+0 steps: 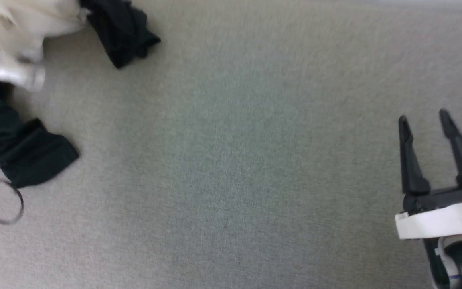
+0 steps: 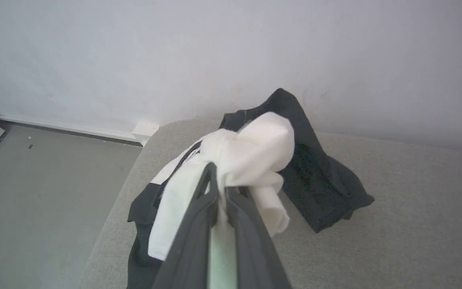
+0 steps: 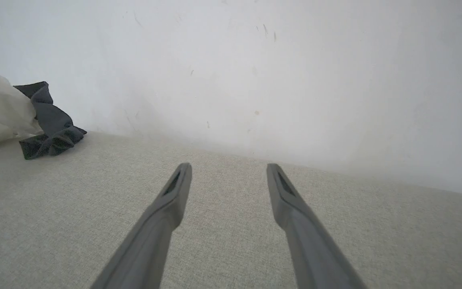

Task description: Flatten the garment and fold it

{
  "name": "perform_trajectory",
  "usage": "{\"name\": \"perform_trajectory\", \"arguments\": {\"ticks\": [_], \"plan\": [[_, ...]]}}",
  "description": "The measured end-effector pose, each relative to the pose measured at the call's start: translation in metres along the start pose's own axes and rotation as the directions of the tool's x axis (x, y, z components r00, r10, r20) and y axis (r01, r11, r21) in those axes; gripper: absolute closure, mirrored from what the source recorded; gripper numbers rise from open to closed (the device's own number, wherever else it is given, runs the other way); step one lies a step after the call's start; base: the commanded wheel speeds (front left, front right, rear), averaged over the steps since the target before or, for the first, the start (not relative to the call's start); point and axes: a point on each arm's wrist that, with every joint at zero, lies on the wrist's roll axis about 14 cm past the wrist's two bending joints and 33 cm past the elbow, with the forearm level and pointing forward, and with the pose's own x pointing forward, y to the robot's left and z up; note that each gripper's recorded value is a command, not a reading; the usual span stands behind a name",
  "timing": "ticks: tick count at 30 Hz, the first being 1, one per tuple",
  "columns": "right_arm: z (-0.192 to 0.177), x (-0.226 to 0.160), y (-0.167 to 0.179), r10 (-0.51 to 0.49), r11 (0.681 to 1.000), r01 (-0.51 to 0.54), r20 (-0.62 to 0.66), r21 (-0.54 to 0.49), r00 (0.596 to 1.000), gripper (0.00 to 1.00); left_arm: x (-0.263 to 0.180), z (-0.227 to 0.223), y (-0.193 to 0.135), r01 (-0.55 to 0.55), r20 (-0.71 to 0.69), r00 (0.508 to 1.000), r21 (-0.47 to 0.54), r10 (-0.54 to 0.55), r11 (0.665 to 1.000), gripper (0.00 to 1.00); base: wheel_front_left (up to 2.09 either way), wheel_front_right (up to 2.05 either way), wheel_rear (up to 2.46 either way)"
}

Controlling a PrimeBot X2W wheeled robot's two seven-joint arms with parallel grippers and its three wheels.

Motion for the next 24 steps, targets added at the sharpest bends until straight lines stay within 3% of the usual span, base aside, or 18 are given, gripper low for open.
{"name": "perform_trajectory", "arguments": {"ticks": [5,9,12,18,19,24], "plan": [[0.017,-0.021,0.0,-0.022,1.0,0.021,0.044,0.013,0.999,0.0,-0.042,0.089,-0.007,0.048,0.225,0.973,-0.005,-0.046,0.999,1.0,0.0,0.0,0.0],[0.033,-0.039,-0.006,-0.05,0.998,0.047,0.087,0.038,0.995,0.0,-0.092,0.162,-0.02,0.099,0.417,0.905,-0.018,-0.083,0.995,1.0,0.0,0.0,0.0],[0.046,-0.051,-0.012,-0.077,0.996,0.071,0.127,0.049,0.989,0.0,-0.137,0.214,-0.03,0.138,0.556,0.825,-0.02,-0.104,0.99,1.0,0.0,0.0,0.0],[0.064,-0.073,-0.022,-0.121,0.992,0.111,0.188,0.066,0.975,0.0,-0.231,0.298,-0.067,0.28,0.776,0.61,-0.02,-0.162,0.96,1.0,0.0,0.0,0.0],[0.069,-0.079,-0.024,-0.133,0.99,0.121,0.203,0.07,0.97,0.0,-0.252,0.312,-0.086,0.332,0.803,0.562,0.002,-0.2,0.943,1.0,0.0,0.0,0.0],[0.076,-0.094,-0.037,-0.178,0.983,0.164,0.229,0.079,0.957,0.0,-0.291,0.333,-0.145,0.486,0.828,0.456,0.076,-0.327,0.871,1.0,0.0,0.0,0.0]]}}
